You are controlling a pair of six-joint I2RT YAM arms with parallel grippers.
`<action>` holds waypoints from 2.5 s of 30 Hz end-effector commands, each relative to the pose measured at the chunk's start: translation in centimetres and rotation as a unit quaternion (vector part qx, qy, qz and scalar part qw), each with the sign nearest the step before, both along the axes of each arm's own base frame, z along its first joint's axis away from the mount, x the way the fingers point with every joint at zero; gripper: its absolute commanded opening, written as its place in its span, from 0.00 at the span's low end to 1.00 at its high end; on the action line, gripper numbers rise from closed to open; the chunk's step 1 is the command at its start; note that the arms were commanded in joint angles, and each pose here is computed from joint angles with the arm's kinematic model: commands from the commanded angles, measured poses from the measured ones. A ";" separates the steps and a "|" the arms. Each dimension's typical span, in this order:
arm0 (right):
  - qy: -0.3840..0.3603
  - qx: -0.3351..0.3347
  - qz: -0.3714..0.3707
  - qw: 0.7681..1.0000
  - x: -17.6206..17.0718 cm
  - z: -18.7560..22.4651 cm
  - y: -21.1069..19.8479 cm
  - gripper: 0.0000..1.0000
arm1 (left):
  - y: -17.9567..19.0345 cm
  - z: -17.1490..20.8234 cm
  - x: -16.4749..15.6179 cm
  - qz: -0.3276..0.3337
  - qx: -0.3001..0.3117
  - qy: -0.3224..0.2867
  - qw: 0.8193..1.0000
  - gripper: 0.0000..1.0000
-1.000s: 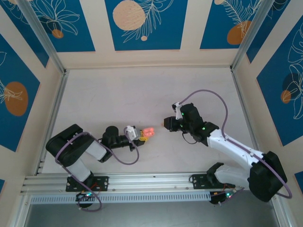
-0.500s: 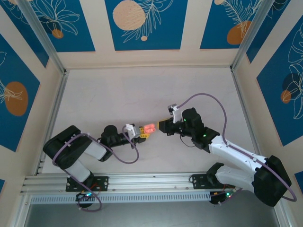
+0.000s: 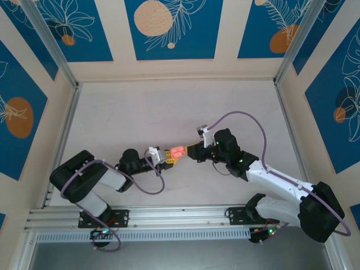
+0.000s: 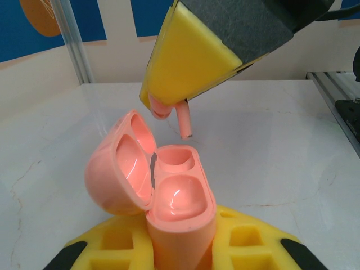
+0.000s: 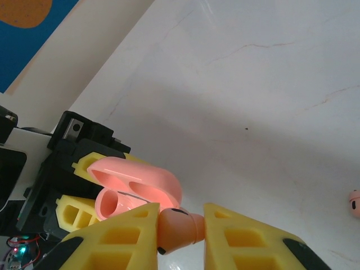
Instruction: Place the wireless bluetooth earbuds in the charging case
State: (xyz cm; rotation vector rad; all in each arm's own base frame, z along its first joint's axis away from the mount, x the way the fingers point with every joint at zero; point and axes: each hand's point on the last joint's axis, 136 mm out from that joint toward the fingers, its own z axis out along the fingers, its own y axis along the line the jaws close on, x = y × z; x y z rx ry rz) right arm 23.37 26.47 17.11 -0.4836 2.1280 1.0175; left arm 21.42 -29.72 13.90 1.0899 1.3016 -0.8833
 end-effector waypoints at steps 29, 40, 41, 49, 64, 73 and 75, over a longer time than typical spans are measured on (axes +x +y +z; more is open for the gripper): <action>-0.055 -0.110 0.029 0.992 -0.2 -0.2 1.5 0.22 | 0.2 2.6 -0.7 -0.002 -0.030 -0.032 0.999 0.13; -0.059 -0.112 0.052 0.991 -1.0 -0.2 2.3 0.29 | 0.2 2.7 -0.6 0.001 -0.030 -0.035 0.999 0.13; -0.060 -0.110 0.054 0.991 -1.0 -0.1 2.4 0.29 | 0.2 2.7 -0.6 0.001 -0.029 -0.035 0.999 0.13; -0.061 -0.096 0.060 0.992 -1.1 0.3 2.6 0.39 | 0.3 2.6 -0.7 0.001 -0.027 -0.034 0.999 0.13; -0.049 0.034 0.074 0.995 -1.5 5.5 0.3 0.65 | 0.3 2.6 -1.0 -0.006 -0.023 -0.037 0.999 0.13; 0.011 0.087 0.106 0.990 -0.9 5.8 -1.9 0.57 | -0.2 3.3 -2.1 -0.044 -0.036 -0.043 0.997 0.13; 0.017 0.097 0.117 0.988 -1.0 5.9 -2.1 0.55 | -0.2 3.3 -2.2 -0.047 -0.038 -0.042 0.997 0.13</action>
